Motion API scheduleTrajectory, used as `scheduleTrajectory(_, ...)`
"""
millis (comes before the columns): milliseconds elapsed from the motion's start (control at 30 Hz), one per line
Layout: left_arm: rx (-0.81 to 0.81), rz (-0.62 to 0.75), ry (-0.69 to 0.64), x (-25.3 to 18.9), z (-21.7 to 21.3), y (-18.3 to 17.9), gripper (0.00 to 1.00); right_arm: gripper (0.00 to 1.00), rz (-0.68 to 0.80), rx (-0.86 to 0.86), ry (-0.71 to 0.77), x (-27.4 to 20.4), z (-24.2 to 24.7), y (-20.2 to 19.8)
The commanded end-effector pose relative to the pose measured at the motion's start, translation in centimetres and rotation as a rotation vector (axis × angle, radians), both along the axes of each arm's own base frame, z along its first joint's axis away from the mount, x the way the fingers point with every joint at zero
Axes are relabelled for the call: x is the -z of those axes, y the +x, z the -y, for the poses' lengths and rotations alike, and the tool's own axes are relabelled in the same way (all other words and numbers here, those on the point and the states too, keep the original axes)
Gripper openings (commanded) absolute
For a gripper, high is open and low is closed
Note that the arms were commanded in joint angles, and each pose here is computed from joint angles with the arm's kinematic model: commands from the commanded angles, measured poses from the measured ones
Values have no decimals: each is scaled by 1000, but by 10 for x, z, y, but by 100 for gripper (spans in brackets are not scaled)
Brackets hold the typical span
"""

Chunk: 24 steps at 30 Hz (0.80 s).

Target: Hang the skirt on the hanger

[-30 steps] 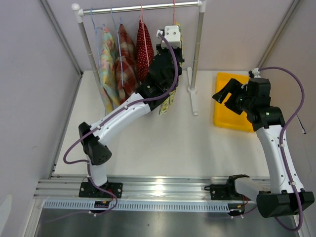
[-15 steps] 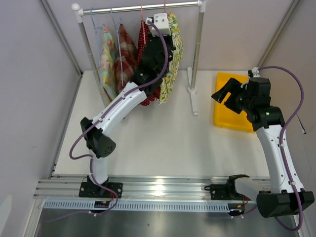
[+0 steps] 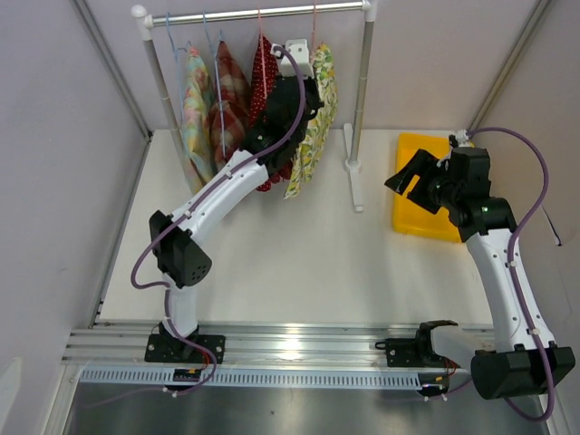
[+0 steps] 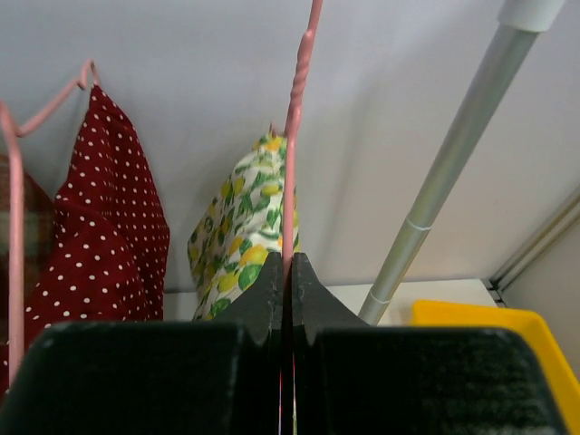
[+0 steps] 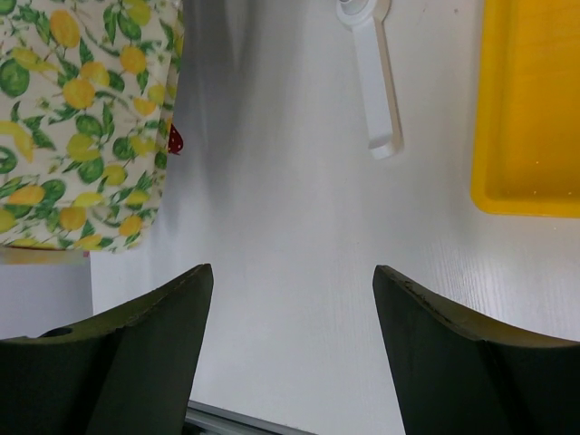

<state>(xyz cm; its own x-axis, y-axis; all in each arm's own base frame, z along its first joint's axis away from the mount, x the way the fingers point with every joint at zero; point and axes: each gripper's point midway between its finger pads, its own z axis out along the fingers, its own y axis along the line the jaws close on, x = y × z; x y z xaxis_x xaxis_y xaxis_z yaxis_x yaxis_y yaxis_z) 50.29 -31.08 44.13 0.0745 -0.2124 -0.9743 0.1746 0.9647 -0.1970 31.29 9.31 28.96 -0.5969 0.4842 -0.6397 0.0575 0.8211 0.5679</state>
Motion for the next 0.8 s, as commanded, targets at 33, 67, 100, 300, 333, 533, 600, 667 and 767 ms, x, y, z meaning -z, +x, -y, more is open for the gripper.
scheduleTrajectory(33,71,22,-77,-23,-6,-22,1,78,51,-24,3,-9,-2,0)
scheduleTrajectory(67,77,2,-65,-13,-5,-23,6,78,50,-24,1,-8,-2,0)
scheduleTrajectory(100,81,0,-62,-12,-5,-25,21,79,49,-23,-1,-8,-1,-1)
scheduleTrajectory(300,147,23,-71,-25,-8,-52,57,80,59,-25,-7,-9,-1,-3)
scheduleTrajectory(333,156,29,-71,-31,-12,-62,58,81,67,-27,-6,-11,-1,-4)
scheduleTrajectory(533,313,21,-34,-33,-13,-116,69,99,70,-40,-6,-5,-2,-12)
scheduleTrajectory(600,385,5,-26,-36,-18,-142,70,99,93,-47,-5,-6,-2,-17)
scheduleTrajectory(667,423,-33,-14,-25,-22,-159,74,99,99,-33,-11,-4,1,-21)
scheduleTrajectory(767,468,-141,-10,24,-33,-193,76,99,92,-33,-20,2,3,-27)
